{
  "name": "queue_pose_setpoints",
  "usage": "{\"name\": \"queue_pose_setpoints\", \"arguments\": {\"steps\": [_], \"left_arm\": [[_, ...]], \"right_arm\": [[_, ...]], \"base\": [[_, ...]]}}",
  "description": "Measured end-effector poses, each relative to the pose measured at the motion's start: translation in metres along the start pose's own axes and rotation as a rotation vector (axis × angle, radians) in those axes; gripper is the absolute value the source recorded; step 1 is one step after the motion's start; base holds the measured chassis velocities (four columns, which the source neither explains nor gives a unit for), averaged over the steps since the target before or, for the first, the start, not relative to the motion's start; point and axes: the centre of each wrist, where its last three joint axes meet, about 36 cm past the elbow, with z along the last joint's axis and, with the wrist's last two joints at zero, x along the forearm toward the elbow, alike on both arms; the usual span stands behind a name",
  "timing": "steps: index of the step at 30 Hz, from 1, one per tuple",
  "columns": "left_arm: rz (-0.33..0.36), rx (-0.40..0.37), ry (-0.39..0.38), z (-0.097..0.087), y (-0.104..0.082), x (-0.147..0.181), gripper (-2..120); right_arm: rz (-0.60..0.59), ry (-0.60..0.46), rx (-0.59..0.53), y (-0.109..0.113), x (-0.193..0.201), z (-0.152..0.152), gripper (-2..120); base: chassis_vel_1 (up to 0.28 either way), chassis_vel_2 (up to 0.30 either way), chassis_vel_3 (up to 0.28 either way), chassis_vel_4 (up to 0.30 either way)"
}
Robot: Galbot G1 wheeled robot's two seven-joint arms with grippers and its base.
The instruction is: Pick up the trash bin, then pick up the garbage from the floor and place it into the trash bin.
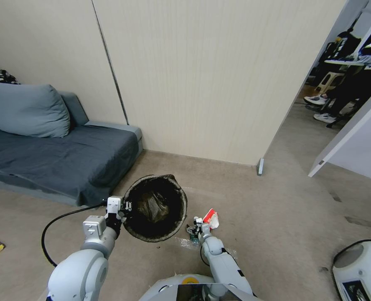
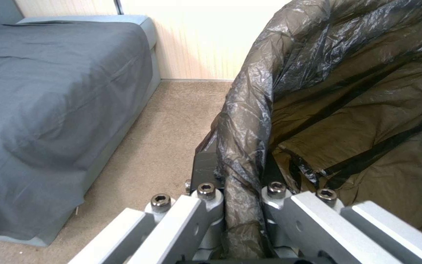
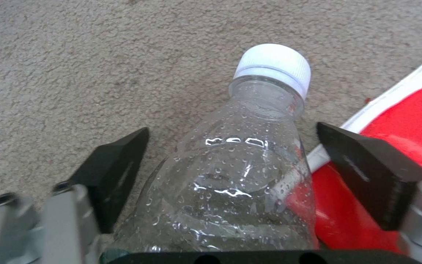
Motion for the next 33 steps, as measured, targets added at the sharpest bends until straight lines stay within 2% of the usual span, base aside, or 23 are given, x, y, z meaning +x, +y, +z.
{"name": "queue_pose_setpoints", "arguments": {"steps": [7,9,15,23,26,28,29,33], "left_arm": [[0.004,0.0,-0.003,-0.001,0.0,-0.001,1],[0.006,0.001,-0.004,-0.001,0.0,-0.001,1],[0.008,0.003,-0.005,-0.001,0.001,-0.002,1],[0.009,0.006,-0.006,-0.001,0.001,-0.002,1],[0.01,0.006,-0.007,-0.002,0.001,-0.002,1],[0.013,0.007,-0.009,-0.002,0.001,-0.001,1],[0.013,0.007,-0.009,-0.002,0.001,-0.001,1],[0.017,0.009,-0.012,-0.003,0.0,-0.001,1]], "right_arm": [[0.002,0.002,0.0,-0.001,0.001,0.003,70],[0.003,-0.001,-0.001,-0.001,0.002,0.004,61],[0.008,-0.004,0.001,-0.003,0.003,0.003,48],[0.012,-0.011,0.004,-0.004,0.003,0.002,44],[0.017,-0.044,-0.003,-0.004,0.009,-0.008,39],[0.018,-0.125,-0.015,-0.002,0.026,-0.035,32],[0.018,-0.125,-0.015,-0.002,0.026,-0.035,32],[0.005,-0.211,-0.052,-0.003,0.049,-0.066,27]], "base": [[0.0,0.0,0.0,0.0],[0.0,0.0,0.0,0.0],[0.0,0.0,0.0,0.0],[0.0,0.0,0.0,0.0],[0.0,0.0,0.0,0.0],[0.0,0.0,0.0,0.0],[0.0,0.0,0.0,0.0],[0.0,0.0,0.0,0.0]]}}
